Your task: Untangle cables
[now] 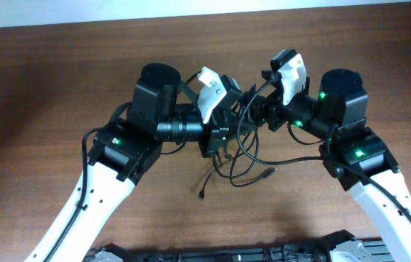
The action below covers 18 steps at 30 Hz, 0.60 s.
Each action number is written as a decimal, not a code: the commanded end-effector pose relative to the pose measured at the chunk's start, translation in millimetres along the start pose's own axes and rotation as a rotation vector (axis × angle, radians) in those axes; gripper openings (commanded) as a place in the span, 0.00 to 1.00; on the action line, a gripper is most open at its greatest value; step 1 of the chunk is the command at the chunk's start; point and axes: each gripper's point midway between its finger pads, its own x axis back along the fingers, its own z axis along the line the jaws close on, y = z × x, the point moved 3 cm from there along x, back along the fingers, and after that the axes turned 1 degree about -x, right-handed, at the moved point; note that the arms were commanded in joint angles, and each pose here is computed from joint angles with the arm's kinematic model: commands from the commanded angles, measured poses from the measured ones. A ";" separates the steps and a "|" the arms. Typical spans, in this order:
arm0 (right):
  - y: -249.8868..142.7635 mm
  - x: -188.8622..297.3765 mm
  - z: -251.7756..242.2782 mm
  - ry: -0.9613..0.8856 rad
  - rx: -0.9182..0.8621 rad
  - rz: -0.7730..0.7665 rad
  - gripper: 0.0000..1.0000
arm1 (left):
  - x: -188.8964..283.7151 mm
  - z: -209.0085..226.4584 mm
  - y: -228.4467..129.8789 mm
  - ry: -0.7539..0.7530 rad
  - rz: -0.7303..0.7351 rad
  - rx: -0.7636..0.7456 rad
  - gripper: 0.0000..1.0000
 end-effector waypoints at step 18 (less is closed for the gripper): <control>-0.5 48.9 -114.9 -0.347 -0.356 -0.084 0.72 | 8.0 5.6 -14.8 0.084 0.061 0.056 0.00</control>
